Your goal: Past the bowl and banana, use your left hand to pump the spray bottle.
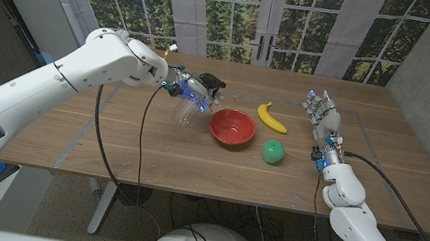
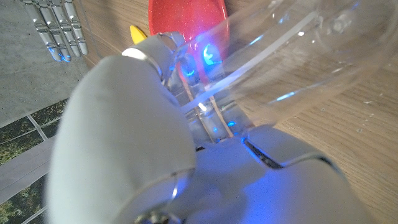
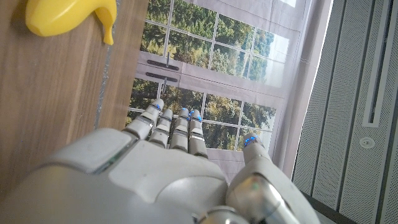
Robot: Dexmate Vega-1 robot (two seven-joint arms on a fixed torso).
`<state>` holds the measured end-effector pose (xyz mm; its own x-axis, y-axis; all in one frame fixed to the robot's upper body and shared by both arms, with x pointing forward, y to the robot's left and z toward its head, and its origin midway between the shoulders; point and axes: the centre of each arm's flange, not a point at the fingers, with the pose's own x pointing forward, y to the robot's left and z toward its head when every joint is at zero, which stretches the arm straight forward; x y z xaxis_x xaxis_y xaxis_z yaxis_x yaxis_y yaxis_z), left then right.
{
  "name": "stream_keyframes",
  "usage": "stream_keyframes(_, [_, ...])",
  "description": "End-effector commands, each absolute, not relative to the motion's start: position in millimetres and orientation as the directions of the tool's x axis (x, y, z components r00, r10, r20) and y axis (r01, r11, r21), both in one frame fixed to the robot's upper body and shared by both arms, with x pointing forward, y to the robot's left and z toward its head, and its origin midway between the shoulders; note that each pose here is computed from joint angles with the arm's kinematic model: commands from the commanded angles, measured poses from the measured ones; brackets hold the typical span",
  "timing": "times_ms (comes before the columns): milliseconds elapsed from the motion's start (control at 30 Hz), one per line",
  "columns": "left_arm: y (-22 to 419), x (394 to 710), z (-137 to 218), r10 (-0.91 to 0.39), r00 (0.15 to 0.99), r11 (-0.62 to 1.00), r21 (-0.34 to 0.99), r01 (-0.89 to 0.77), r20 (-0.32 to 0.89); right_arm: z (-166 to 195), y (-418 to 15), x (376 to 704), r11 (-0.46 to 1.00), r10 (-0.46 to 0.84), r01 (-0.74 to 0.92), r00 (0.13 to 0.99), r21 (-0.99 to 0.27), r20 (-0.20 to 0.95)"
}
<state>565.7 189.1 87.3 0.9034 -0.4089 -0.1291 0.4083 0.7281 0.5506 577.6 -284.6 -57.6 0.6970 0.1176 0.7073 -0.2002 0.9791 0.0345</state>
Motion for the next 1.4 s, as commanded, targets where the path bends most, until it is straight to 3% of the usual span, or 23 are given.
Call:
stream_keyframes(33, [188.3, 561.5, 83.1, -0.412, 0.904, 0.761, 0.504, 0.408, -0.110, -58.6, -286.3, 576.0, 0.979, 0.120, -0.201, 0.700, 0.033, 0.704])
stream_keyframes(333, [191.5, 561.0, 78.5, -0.419, 0.903, 0.801, 0.428, 0.418, -0.097, -59.3, -286.7, 575.3, 0.978, 0.126, -0.206, 0.702, 0.030, 0.701])
stream_keyframes(567, [192.4, 559.6, 79.1, -0.388, 0.918, 0.812, 0.443, 0.381, -0.079, -60.3, -286.6, 574.8, 0.979, 0.125, -0.204, 0.705, 0.030, 0.698])
stream_keyframes(967, [186.8, 553.3, 84.6, -0.276, 0.960, 0.772, 0.583, 0.254, -0.053, -62.9, -287.3, 574.4, 0.977, 0.121, -0.208, 0.709, 0.042, 0.694])
stream_keyframes(1400, [180.1, 554.6, 86.6, -0.299, 0.948, 0.718, 0.628, 0.300, -0.112, -63.7, -290.1, 575.3, 0.977, 0.122, -0.209, 0.709, 0.041, 0.695])
